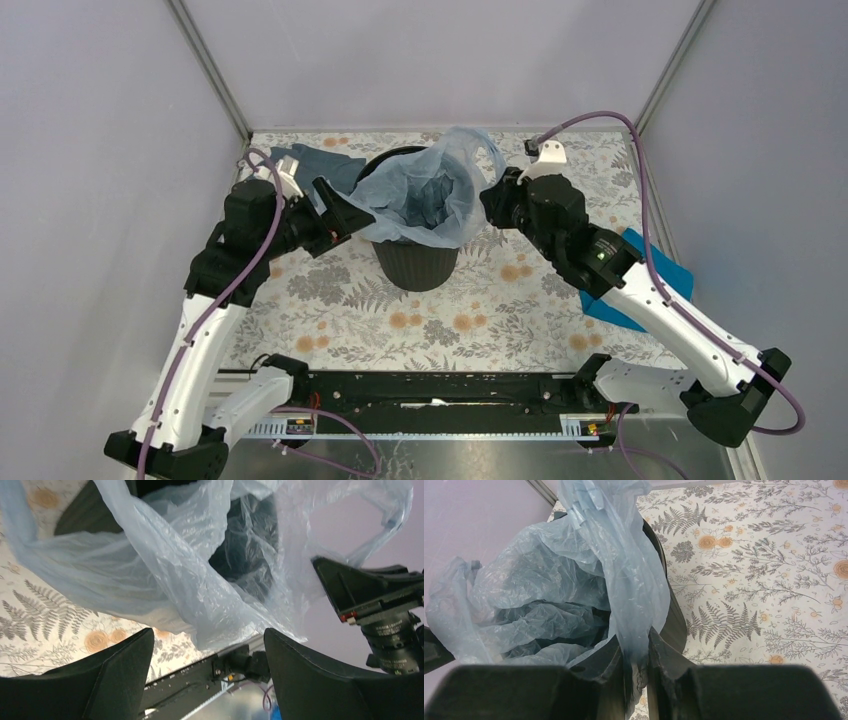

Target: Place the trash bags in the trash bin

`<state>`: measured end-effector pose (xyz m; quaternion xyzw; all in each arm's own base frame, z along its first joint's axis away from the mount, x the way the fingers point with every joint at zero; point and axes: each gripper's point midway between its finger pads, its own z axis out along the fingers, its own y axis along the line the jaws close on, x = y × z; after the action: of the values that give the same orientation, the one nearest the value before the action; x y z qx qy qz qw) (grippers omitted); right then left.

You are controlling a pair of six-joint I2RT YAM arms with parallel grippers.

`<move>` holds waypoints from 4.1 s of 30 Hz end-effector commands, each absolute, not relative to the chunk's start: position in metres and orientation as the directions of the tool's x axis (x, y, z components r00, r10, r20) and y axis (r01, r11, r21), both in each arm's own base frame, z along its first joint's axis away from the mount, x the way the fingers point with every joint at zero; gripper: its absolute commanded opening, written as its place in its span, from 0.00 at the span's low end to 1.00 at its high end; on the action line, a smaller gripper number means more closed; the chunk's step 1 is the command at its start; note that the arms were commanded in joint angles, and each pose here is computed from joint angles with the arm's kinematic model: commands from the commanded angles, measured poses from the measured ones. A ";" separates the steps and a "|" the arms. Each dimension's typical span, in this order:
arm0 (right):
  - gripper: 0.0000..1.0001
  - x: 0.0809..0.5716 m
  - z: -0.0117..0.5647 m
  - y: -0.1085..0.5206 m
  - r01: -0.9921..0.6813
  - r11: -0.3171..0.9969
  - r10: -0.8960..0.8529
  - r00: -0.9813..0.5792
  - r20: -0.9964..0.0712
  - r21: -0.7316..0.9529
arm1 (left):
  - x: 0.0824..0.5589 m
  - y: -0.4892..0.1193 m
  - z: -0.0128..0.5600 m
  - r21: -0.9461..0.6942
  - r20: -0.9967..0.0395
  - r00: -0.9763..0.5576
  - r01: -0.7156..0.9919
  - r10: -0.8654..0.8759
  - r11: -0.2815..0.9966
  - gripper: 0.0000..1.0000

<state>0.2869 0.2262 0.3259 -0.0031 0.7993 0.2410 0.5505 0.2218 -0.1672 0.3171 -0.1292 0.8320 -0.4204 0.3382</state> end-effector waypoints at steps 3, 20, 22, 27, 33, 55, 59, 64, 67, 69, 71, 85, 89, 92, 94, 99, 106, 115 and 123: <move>0.20 0.282 0.340 0.228 -0.296 0.855 0.310 -0.368 -0.877 0.426 | 0.243 -0.158 0.342 -0.771 -0.550 -0.623 0.122 -0.556 0.626 0.76; 0.15 0.272 0.278 0.212 -0.262 0.874 0.292 -0.389 -0.874 0.409 | 0.199 -0.157 0.269 -0.791 -0.548 -0.638 0.186 -0.540 0.583 0.02; 0.09 0.277 0.274 0.210 -0.244 0.891 0.275 -0.379 -0.884 0.382 | 0.202 -0.157 0.261 -0.786 -0.544 -0.649 0.172 -0.532 0.593 0.00; 0.13 0.291 0.267 0.220 -0.266 0.893 0.260 -0.349 -0.900 0.362 | 0.220 -0.139 0.243 -0.740 -0.568 -0.598 0.070 -0.565 0.669 0.00; 0.17 0.312 0.254 0.226 -0.296 0.870 0.273 -0.377 -0.885 0.395 | 0.243 -0.123 0.230 -0.689 -0.613 -0.533 -0.001 -0.584 0.724 0.00; 0.72 0.240 0.272 0.184 -0.481 0.823 -0.012 -0.546 -0.838 0.302 | 0.198 -0.095 0.234 -0.506 -0.716 -0.575 0.036 -0.396 0.862 0.72; 0.90 0.227 0.308 0.162 -0.491 0.845 -0.059 -0.483 -0.874 0.214 | 0.179 -0.067 0.280 -0.505 -0.772 -0.438 -0.020 -0.461 0.863 0.72; 0.96 0.242 0.369 0.173 -0.562 0.814 -0.069 -0.346 -0.936 0.149 | 0.190 -0.068 0.331 -0.537 -0.813 -0.302 0.056 -0.499 0.841 0.90; 0.97 0.278 0.387 0.196 -0.595 0.797 -0.101 -0.307 -0.946 0.108 | 0.223 -0.066 0.330 -0.494 -0.821 -0.324 -0.013 -0.471 0.870 0.94; 0.97 0.303 0.392 0.210 -0.607 0.791 -0.136 -0.289 -0.948 0.071 | 0.248 -0.060 0.327 -0.434 -0.842 -0.324 -0.072 -0.432 0.898 0.96; 0.97 0.322 0.393 0.224 -0.633 0.773 -0.170 -0.280 -0.945 0.048 | 0.272 -0.054 0.321 -0.384 -0.855 -0.326 -0.125 -0.403 0.915 0.99; 0.64 0.372 0.366 0.268 -0.670 0.735 -0.146 -0.310 -0.939 0.107 | 0.332 -0.061 0.265 -0.687 -0.639 -0.491 0.020 -0.592 0.726 0.89; 0.32 0.386 0.364 0.262 -0.598 0.778 -0.044 -0.358 -0.933 0.193 | 0.343 -0.059 0.259 -0.699 -0.631 -0.485 0.016 -0.605 0.715 0.67; 0.23 0.400 0.350 0.252 -0.539 0.807 0.007 -0.401 -0.916 0.242 | 0.354 -0.051 0.255 -0.696 -0.635 -0.459 -0.009 -0.621 0.718 0.43; 0.20 0.410 0.344 0.245 -0.520 0.805 0.051 -0.418 -0.907 0.285 | 0.361 -0.049 0.252 -0.704 -0.630 -0.444 -0.019 -0.637 0.710 0.37; 0.20 0.432 0.325 0.244 -0.517 0.783 0.096 -0.448 -0.889 0.346 | 0.379 -0.051 0.236 -0.762 -0.573 -0.434 -0.031 -0.695 0.647 0.09; 0.23 0.457 0.300 0.252 -0.521 0.741 0.129 -0.508 -0.851 0.424 | 0.396 -0.040 0.199 -0.814 -0.482 -0.393 -0.130 -0.783 0.567 0.00; 0.25 0.473 0.269 0.266 -0.497 0.717 0.126 -0.597 -0.792 0.488 | 0.384 -0.043 0.140 -0.814 -0.390 -0.446 -0.242 -0.806 0.528 0.00; 0.30 0.457 0.216 0.250 -0.424 0.722 0.155 -0.671 -0.725 0.547 | 0.346 -0.065 0.097 -0.838 -0.279 -0.537 -0.269 -0.796 0.475 0.00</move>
<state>0.4615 0.2599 0.2182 -0.0937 0.8444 0.3497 0.3948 0.3477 -0.0577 0.0900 -0.3559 0.7996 -0.3516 0.3321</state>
